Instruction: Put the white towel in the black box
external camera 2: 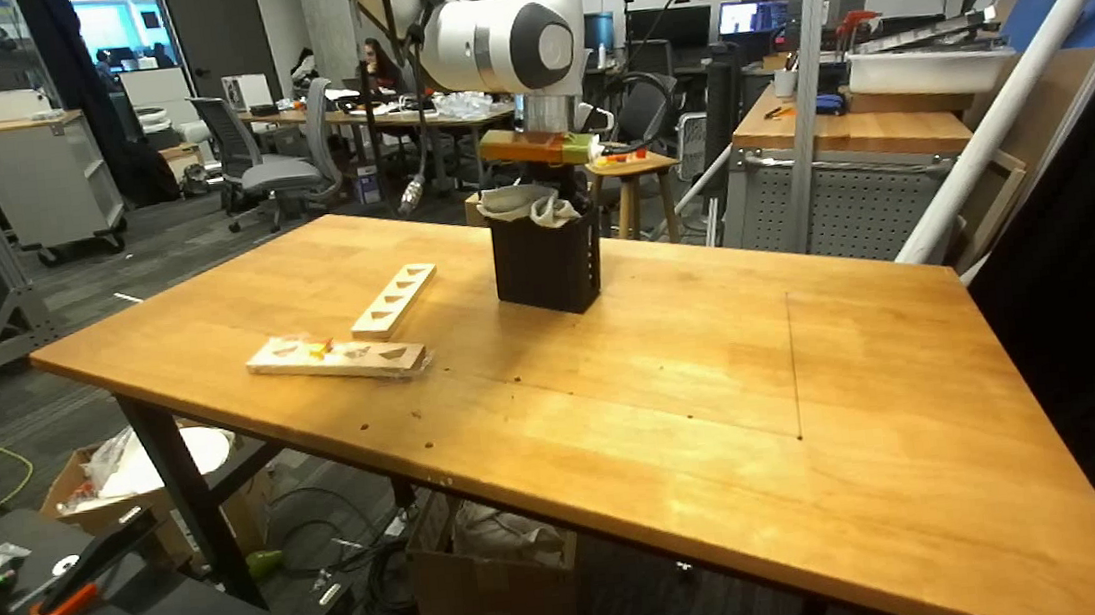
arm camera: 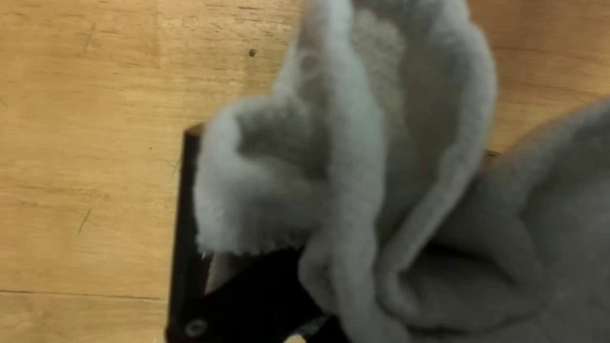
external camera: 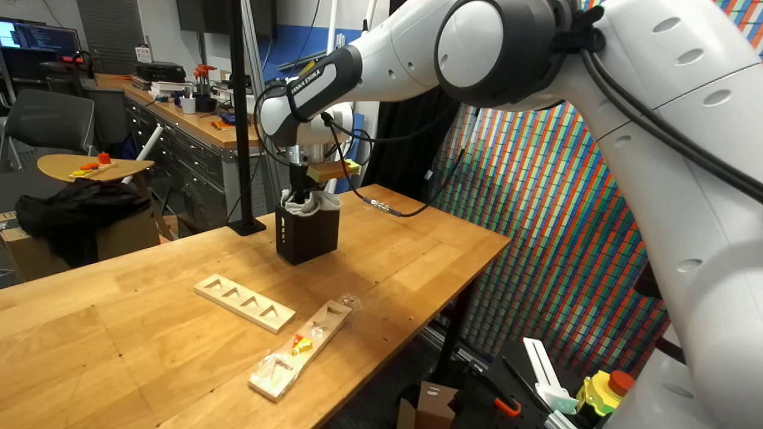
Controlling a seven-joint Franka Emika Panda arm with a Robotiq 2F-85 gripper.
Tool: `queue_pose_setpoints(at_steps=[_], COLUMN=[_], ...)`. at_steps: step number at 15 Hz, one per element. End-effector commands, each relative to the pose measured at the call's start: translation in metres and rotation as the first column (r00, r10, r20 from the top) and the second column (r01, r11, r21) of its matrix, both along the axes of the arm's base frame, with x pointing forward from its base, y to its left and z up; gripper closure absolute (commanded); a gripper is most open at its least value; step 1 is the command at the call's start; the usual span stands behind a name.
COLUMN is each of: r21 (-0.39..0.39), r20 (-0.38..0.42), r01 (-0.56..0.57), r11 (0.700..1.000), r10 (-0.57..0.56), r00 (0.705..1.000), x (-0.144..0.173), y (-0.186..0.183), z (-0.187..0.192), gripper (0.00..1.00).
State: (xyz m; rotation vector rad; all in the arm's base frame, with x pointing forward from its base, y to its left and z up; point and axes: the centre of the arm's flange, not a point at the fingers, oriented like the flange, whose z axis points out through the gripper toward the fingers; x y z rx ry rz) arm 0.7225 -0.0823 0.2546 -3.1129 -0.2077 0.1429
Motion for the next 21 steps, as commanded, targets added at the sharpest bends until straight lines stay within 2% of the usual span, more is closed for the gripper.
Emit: queue_pose_setpoints(at_steps=[1, 13, 17, 21], r21=[0.036, -0.094, -0.127, -0.181], r20=[0.009, -0.005, 0.038, 0.112], r01=[-0.018, -0.121, -0.12, -0.085], r11=[0.999, 0.988, 0.985, 0.98], r10=[0.017, 0.121, 0.126, 0.107], r00=[1.0, 0.993, 0.991, 0.988], x=[0.01, -0.007, -0.019, -0.038], y=[0.003, 0.017, 0.016, 0.005], z=[-0.013, 0.057, 0.091, 0.148], gripper=[0.88, 0.88, 0.88, 0.88])
